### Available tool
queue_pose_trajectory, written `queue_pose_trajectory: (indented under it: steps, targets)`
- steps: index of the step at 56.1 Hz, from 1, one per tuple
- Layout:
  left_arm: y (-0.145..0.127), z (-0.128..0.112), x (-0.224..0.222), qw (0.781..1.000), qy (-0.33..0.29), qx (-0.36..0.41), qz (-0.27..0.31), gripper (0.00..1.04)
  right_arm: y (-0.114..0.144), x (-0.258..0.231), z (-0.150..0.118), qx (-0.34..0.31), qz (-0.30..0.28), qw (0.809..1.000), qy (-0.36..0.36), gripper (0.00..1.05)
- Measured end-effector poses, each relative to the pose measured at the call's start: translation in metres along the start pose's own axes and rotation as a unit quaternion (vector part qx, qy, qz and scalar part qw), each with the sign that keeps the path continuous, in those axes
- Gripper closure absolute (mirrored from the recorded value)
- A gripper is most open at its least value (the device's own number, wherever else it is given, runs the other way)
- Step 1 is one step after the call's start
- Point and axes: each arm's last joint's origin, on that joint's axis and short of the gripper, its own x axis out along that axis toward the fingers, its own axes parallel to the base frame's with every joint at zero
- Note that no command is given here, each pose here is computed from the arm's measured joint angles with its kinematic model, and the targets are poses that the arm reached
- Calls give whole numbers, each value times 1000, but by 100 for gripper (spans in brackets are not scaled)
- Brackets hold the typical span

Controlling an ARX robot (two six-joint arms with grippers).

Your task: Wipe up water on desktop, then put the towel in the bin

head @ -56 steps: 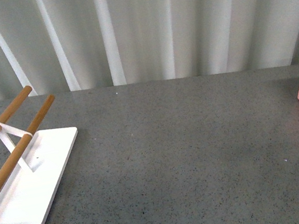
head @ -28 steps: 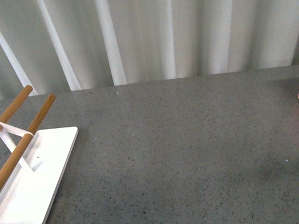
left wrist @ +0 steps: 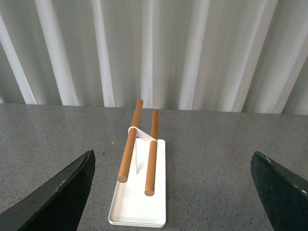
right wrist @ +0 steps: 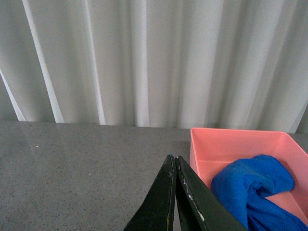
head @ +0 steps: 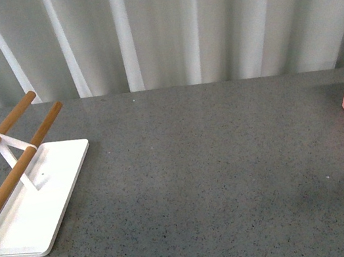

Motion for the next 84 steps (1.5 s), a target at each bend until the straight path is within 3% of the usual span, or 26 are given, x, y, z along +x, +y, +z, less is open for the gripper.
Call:
queue_pose_trajectory:
  steps: [63,84]
  targets:
    - [0,0,0,1000,0,0,0,7,0,-28,-2,2,0,1000,2,101]
    - [0,0,0,1000,0,0,0,7,0,-28,-2,2,0,1000,2,37]
